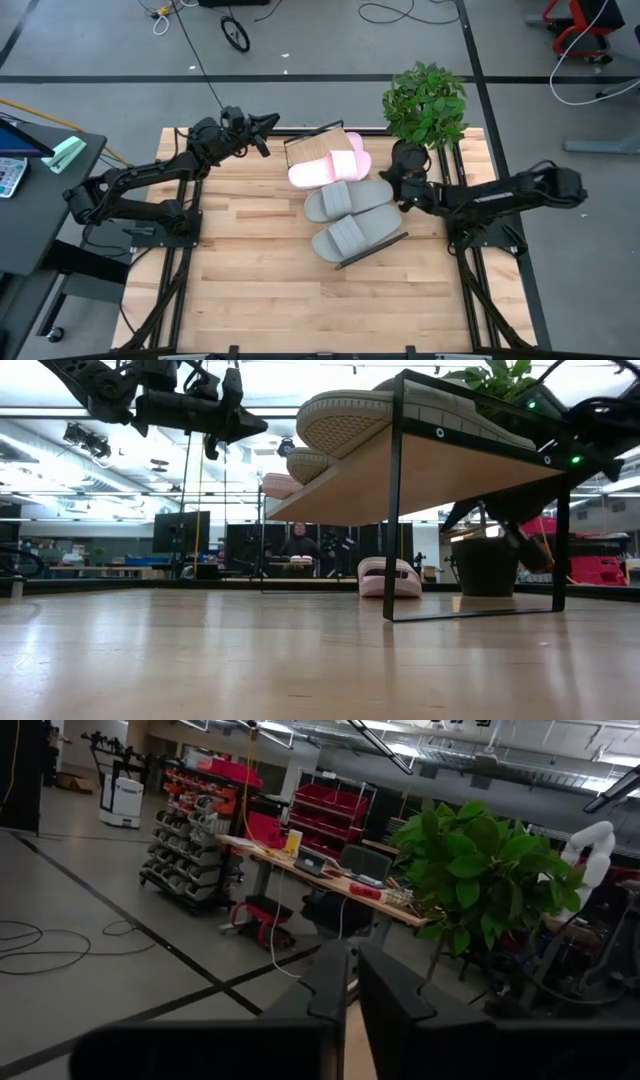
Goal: Pick and place slides into the shelf
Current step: Put the pink slipper on the shelf
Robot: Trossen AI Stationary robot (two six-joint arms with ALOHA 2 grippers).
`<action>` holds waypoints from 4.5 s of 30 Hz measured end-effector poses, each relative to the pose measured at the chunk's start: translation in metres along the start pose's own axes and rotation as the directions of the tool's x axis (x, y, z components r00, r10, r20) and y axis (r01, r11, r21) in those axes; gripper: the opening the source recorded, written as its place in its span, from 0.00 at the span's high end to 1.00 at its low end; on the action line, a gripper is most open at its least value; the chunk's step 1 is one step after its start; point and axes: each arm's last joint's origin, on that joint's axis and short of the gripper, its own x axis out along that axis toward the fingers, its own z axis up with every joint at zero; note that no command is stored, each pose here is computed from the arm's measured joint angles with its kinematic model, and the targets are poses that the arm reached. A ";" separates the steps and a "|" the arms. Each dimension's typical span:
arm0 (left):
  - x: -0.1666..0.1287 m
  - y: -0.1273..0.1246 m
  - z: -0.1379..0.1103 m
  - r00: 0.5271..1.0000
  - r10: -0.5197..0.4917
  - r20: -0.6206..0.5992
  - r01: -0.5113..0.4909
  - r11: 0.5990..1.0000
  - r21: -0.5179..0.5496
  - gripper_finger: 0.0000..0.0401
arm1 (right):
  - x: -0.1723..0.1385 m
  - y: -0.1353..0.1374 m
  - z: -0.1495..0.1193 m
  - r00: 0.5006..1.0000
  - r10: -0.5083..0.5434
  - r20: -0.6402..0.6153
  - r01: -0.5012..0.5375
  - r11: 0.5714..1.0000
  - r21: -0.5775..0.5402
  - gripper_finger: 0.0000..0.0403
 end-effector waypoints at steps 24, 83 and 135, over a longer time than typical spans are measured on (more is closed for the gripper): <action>0.000 0.000 -0.002 1.000 0.005 -0.018 -0.005 1.000 -0.007 0.93 | 0.041 -0.005 0.008 0.983 0.170 -0.063 -0.160 0.977 0.143 0.39; -0.001 0.003 -0.012 0.992 0.017 -0.127 -0.020 0.999 -0.027 0.96 | 0.059 0.007 -0.009 0.992 0.089 0.089 -0.100 0.987 0.126 0.97; -0.002 0.000 -0.018 0.979 -0.052 -0.197 0.034 0.995 -0.095 0.96 | 0.114 0.022 -0.012 0.983 0.018 0.182 -0.056 0.978 0.203 0.99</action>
